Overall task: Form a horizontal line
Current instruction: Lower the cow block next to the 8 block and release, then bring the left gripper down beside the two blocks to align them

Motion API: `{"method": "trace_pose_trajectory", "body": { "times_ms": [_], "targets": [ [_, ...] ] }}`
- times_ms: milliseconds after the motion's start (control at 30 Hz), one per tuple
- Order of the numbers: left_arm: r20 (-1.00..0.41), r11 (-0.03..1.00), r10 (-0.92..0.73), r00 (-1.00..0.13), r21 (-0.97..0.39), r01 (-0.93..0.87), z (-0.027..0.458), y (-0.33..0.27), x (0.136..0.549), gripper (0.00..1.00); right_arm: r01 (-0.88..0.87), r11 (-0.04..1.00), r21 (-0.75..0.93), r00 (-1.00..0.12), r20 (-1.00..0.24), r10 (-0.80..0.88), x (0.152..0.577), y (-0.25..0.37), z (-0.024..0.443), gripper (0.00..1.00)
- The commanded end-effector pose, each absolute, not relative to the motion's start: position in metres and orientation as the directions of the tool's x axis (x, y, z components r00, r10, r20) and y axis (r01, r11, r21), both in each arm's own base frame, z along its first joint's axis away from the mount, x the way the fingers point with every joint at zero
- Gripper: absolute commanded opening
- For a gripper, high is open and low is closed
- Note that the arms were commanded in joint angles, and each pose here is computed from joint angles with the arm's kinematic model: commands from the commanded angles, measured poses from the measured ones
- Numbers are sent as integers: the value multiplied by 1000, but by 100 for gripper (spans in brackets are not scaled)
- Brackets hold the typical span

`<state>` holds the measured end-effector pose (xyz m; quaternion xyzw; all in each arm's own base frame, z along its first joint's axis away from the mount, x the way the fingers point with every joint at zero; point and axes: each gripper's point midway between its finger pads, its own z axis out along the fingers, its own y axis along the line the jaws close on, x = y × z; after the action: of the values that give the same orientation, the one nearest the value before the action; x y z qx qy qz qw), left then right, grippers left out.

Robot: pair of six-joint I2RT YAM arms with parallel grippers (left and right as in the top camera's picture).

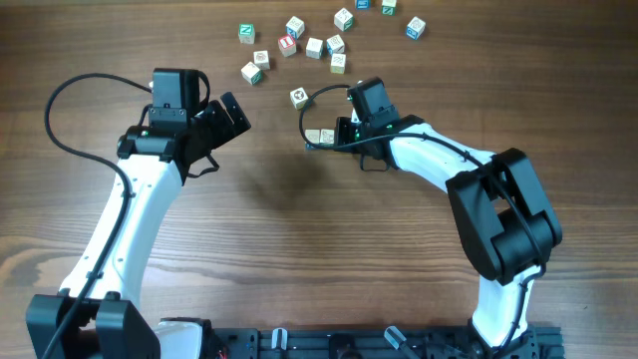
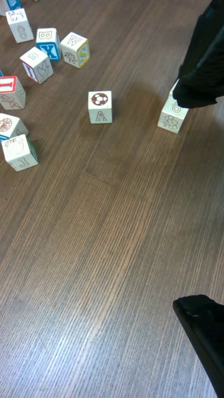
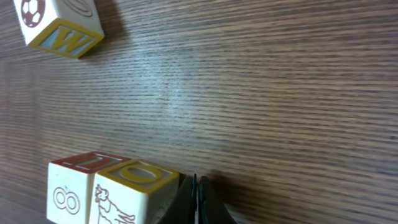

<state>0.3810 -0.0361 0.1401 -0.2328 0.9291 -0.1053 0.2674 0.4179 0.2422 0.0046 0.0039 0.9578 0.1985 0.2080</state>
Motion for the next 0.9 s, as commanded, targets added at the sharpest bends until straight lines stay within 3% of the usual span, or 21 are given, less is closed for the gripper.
{"method": "trace_pose_trajectory", "body": {
  "times_ms": [0,300,567,667,700,767,800,867],
  "targets": [
    [-461,873,-481,-746,-328,-360,146,-37,381,100,-109,893,437,-913,-398,84,421,255,9,4],
    [-461,873,-481,-746,-328,-360,146,-37,381,100,-130,879,459,-908,-411,80,423,260,13,4],
    [-461,874,-480,-746,-328,-360,146,-37,381,100,-46,944,328,-867,-482,126,436,228,27,4],
    [-463,874,-480,-745,-328,-359,145,-37,383,94,-30,952,304,-854,-503,134,436,221,39,4],
    [-459,874,-480,-748,-326,-362,141,-36,384,88,-26,954,298,-849,-510,136,437,219,43,4],
    [-442,874,-479,-758,-316,-369,132,-37,386,62,-12,956,294,-844,-516,148,437,216,47,4],
    [-432,874,-479,-764,-310,-373,126,-37,386,40,-3,955,298,-844,-513,157,437,215,48,4],
    [-387,876,-476,-790,-287,-388,105,-38,386,6,41,949,314,-850,-488,198,436,210,47,4]
  ]
}}
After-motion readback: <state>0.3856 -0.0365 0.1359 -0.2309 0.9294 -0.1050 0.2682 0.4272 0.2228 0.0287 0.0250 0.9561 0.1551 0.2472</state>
